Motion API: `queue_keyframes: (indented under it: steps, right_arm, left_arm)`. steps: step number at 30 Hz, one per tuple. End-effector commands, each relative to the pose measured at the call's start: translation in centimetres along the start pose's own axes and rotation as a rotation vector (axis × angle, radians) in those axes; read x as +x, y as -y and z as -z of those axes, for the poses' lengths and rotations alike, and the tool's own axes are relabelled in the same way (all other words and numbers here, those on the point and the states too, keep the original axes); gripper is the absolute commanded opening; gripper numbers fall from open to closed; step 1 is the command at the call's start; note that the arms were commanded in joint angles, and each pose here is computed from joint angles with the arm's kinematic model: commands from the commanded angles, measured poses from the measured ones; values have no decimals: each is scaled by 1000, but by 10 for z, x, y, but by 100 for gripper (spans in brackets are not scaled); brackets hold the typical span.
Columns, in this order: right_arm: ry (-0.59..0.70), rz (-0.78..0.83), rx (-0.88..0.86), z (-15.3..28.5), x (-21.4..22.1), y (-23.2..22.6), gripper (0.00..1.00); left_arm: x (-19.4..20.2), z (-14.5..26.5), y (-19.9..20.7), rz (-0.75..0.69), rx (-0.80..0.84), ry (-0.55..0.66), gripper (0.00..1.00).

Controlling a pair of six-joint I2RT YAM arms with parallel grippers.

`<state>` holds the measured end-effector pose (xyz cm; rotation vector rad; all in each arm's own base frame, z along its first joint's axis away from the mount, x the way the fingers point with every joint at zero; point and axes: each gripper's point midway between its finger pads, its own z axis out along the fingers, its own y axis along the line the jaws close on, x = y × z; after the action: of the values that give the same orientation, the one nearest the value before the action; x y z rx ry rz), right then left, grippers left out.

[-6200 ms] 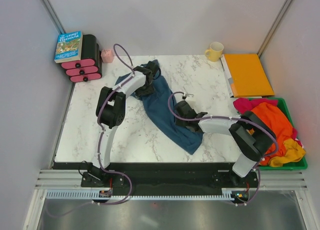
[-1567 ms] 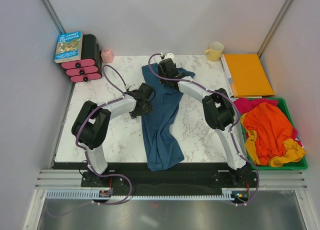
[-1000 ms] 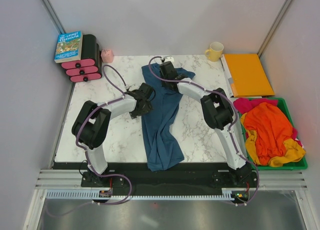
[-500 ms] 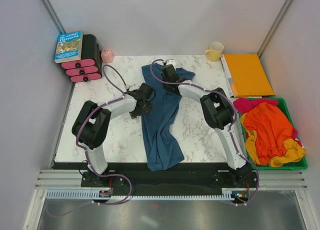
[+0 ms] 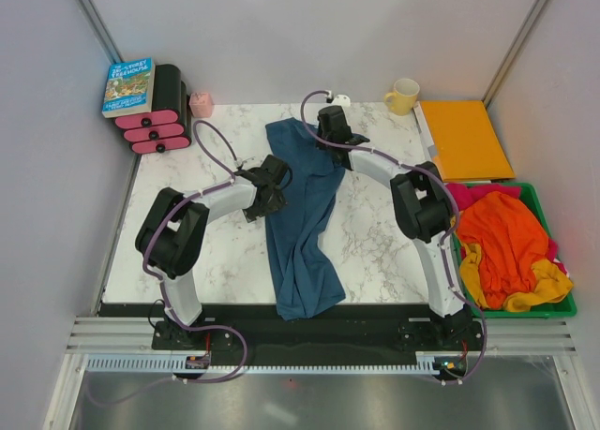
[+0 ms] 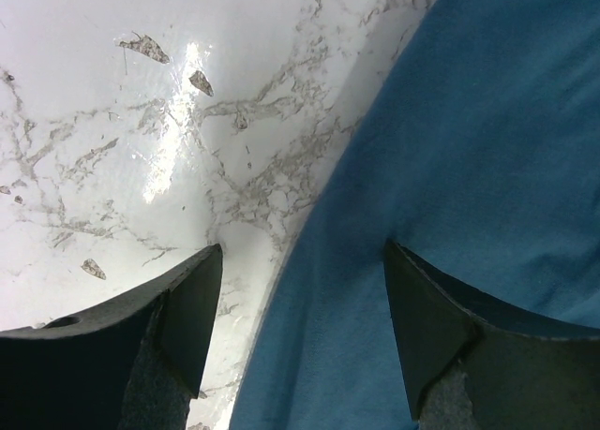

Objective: Fold and stack the t-shirts

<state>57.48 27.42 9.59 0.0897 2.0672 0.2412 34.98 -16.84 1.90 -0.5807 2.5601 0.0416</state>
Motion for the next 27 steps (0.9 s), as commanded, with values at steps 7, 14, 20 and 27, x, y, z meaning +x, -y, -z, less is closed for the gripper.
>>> queue_keyframes:
  steps: [7,14,20,27]
  right_arm:
    - [91,-181,-9,-11,-41,22,0]
    - [91,-230,22,-23,-40,46,3]
    - [132,-162,-69,-9,-63,26,52]
    - [154,-118,-97,37,-87,5,70]
  left_arm:
    - [18,-16,3,17,-14,-47,76]
    - [19,-17,5,15,-12,-48,76]
    - [15,-13,5,11,-11,-29,78]
    - [-13,7,14,15,27,56,80]
